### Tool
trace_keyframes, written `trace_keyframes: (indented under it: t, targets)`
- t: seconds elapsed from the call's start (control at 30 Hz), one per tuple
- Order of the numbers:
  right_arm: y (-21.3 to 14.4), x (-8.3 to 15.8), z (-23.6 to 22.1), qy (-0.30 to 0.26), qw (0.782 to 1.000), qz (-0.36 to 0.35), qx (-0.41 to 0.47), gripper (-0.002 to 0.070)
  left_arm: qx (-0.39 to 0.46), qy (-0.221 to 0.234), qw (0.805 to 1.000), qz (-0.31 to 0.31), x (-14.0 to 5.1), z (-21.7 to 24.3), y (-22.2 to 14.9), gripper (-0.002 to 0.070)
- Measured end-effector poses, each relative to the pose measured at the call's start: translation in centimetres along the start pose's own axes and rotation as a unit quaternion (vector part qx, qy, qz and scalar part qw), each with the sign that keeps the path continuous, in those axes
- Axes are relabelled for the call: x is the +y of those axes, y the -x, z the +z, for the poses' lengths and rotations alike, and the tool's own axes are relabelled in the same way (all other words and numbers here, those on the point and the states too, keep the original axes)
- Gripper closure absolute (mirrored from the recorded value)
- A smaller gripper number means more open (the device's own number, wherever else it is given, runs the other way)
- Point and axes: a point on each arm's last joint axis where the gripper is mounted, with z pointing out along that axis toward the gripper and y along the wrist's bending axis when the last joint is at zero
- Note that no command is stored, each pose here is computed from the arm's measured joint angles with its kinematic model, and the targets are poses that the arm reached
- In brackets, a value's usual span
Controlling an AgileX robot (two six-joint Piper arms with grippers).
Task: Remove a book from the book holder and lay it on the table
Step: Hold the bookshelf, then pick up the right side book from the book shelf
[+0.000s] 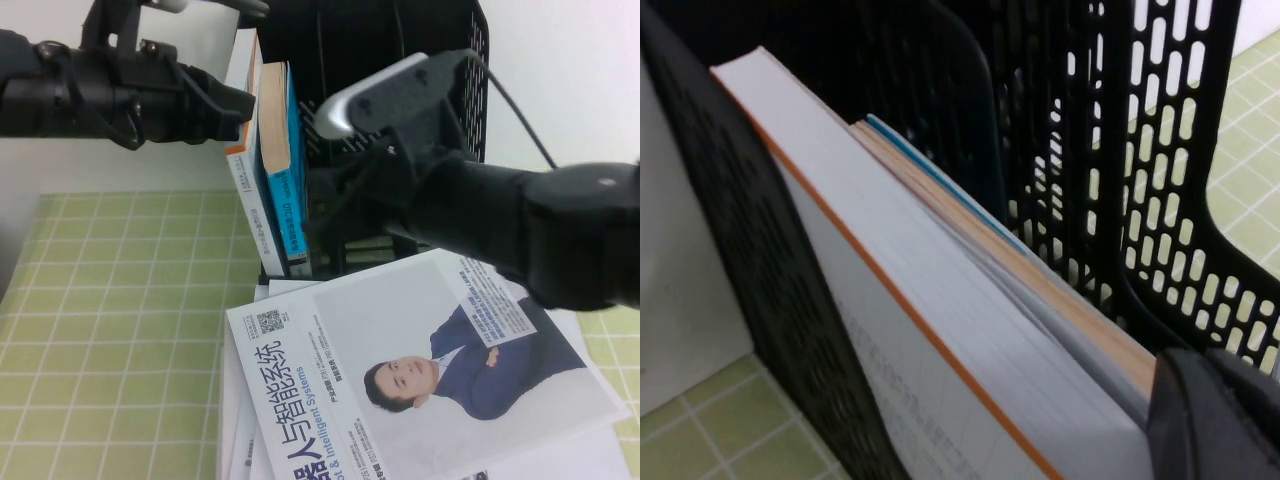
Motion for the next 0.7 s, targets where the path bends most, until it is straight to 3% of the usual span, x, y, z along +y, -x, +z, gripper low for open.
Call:
trace_keyframes:
  t: [0.13, 0.2, 0.7]
  targets:
    - [0.4, 0.1, 1.9, -0.001, 1.0, 0.009, 0.0, 0.0319, 0.002, 0.007, 1.0, -0.008, 0.5, -0.3, 0.0, 0.0678]
    - [0.3, 0.2, 2.7, -0.001, 1.0, 0.008, 0.002, 0.0281, 0.002, 0.009, 1.0, -0.008, 0.6, -0.3, 0.0, 0.0678]
    - [-2.2, 0.5, 7.6, -0.002, 0.999, 0.012, 0.041, 0.0248, 0.003, 0.01, 1.0, -0.016, 0.7, -0.4, 0.0, 0.0678]
